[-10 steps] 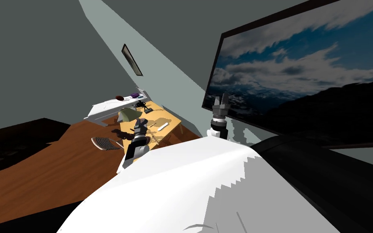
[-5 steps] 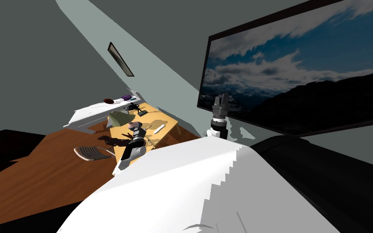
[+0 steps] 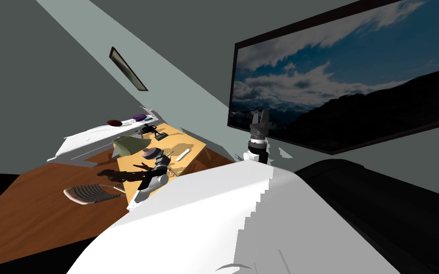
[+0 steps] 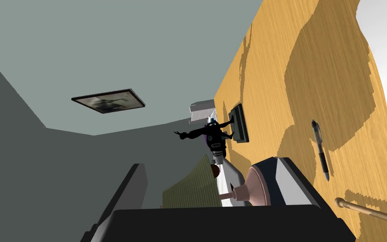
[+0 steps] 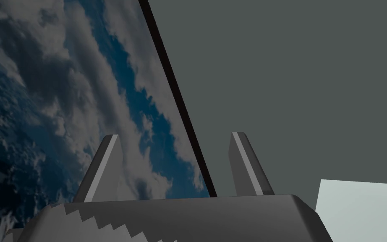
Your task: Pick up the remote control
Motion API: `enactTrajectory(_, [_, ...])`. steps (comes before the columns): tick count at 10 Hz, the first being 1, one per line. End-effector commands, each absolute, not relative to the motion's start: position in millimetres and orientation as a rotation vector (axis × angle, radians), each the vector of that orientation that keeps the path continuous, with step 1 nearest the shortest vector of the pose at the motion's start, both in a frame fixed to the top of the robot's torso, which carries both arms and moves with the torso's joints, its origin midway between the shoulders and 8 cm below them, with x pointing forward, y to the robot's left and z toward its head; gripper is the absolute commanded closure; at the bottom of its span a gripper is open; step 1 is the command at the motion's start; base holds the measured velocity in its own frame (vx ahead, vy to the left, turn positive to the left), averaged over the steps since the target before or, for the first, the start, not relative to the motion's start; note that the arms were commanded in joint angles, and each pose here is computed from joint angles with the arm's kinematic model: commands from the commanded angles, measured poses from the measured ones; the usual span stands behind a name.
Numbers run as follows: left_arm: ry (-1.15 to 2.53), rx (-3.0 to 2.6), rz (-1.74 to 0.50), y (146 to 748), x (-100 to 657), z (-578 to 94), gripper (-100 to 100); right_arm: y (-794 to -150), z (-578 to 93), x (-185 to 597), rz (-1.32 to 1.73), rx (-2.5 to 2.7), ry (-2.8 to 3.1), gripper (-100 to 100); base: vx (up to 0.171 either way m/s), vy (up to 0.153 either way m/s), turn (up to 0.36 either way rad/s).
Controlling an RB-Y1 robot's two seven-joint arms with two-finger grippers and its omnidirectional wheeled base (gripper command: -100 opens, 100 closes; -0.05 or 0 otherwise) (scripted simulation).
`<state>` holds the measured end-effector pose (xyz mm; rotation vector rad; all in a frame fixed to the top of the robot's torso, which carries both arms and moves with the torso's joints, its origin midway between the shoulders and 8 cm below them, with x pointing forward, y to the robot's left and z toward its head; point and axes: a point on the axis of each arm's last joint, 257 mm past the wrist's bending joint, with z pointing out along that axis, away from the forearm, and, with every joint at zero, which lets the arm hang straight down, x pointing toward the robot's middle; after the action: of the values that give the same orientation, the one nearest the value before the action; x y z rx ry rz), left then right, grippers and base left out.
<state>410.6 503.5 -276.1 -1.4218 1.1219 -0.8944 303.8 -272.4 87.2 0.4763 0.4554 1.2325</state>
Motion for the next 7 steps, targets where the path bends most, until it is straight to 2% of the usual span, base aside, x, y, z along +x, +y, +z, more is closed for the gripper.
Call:
enactTrajectory(1, [1.131,-1.519,-0.857,524,399,-301,-100,-272,87,304,1.233,0.476,0.455,0,0.035,-0.021,-0.153])
enactTrajectory(7, [1.119,-1.802,-0.743,577,353,-367,-100,-272,87,304,1.232,0.476,0.455,0,0.038,-0.015,-0.17])
